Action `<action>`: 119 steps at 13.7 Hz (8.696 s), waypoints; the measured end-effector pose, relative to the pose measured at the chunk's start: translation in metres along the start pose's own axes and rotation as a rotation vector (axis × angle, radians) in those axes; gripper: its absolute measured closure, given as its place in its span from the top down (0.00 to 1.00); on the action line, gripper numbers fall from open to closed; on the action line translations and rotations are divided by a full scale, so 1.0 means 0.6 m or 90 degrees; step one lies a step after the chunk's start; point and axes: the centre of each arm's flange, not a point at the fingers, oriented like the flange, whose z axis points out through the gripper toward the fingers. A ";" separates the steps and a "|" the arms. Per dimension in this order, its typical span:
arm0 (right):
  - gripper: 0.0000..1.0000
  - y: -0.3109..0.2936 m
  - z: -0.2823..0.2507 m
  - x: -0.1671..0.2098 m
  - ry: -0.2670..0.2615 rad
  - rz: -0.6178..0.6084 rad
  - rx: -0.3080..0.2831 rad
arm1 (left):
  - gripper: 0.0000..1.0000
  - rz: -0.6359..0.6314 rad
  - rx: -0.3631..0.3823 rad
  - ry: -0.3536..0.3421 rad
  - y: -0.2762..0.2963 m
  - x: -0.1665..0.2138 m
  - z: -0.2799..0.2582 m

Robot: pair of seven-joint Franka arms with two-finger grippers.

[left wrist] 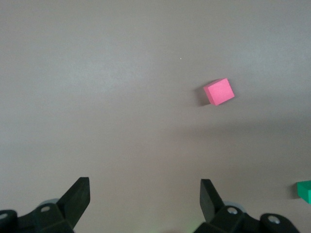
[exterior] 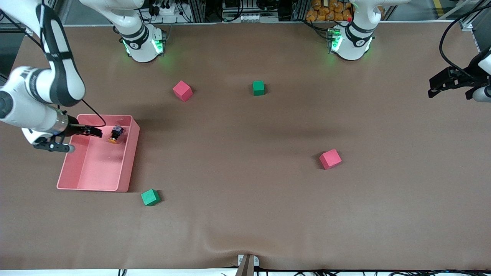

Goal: Place and upright button with both arms

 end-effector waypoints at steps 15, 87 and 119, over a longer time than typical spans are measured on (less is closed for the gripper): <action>1.00 -0.038 0.182 -0.052 -0.026 -0.004 0.023 | 1.00 -0.008 0.000 -0.005 -0.011 -0.001 0.004; 1.00 -0.497 -0.383 0.034 0.010 -0.056 0.038 | 1.00 -0.007 -0.047 -0.032 0.000 0.007 0.039; 1.00 -0.092 -0.616 -0.119 0.062 -0.055 0.007 | 1.00 0.144 0.022 -0.143 0.745 0.079 0.667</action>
